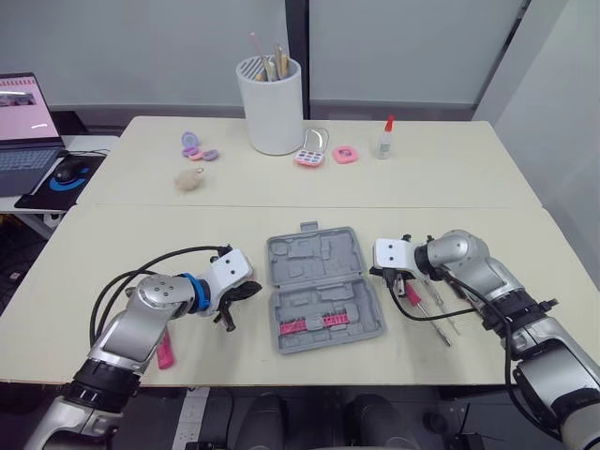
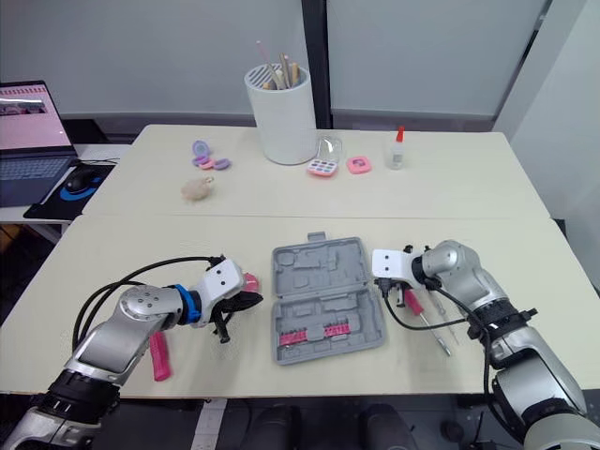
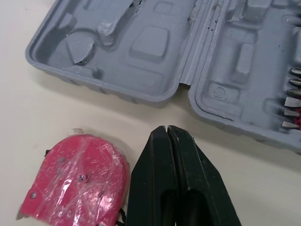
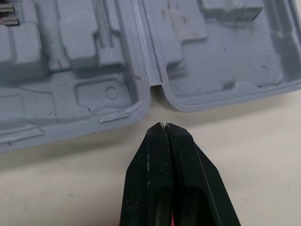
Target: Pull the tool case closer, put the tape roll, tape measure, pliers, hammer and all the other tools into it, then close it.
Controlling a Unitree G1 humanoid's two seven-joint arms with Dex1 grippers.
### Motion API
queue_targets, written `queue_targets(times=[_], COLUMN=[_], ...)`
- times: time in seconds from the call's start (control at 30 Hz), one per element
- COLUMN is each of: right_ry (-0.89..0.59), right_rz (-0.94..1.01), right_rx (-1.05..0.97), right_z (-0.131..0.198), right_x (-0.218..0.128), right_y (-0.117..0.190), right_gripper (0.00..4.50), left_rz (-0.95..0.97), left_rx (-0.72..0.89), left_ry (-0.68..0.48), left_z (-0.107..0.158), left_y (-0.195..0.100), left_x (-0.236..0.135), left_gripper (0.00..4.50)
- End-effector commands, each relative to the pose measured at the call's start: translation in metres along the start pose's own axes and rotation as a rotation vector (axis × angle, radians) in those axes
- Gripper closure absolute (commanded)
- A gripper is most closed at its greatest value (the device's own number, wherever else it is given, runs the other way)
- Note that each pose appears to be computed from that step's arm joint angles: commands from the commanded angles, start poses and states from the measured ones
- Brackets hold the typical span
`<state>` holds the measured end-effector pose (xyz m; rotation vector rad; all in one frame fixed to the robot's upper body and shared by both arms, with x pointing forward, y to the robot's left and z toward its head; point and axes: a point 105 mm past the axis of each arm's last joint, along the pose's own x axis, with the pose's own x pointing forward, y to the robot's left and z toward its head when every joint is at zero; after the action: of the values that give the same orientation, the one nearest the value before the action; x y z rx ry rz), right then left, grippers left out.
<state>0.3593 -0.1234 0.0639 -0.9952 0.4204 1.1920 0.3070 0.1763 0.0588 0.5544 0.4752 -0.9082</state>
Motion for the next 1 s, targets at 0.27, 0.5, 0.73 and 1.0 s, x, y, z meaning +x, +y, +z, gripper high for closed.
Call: queue_targets(times=[0.27, 0.5, 0.73, 1.0], right_ry=[-0.007, -0.034, -0.044, -0.065], right_rz=[-0.013, 0.008, 0.044, 0.053], right_rx=[-0.042, -0.073, -0.079, -0.041], right_z=[0.003, 0.015, 0.019, 0.024], right_x=[0.011, 0.016, 0.013, 0.007], right_y=[-0.007, -0.003, 0.008, 0.028], right_gripper=[4.49, 4.49, 4.49, 4.49], left_rz=[-0.004, -0.036, -0.08, -0.126], left_rx=[0.046, 0.049, 0.07, 0.115], left_ry=[-0.001, -0.028, -0.041, -0.03], left_z=[0.002, 0.013, 0.02, 0.023], left_y=[0.0, -0.002, -0.01, -0.019], left_x=[0.02, 0.032, 0.036, 0.035], left_gripper=[4.5, 4.5, 4.5, 4.5])
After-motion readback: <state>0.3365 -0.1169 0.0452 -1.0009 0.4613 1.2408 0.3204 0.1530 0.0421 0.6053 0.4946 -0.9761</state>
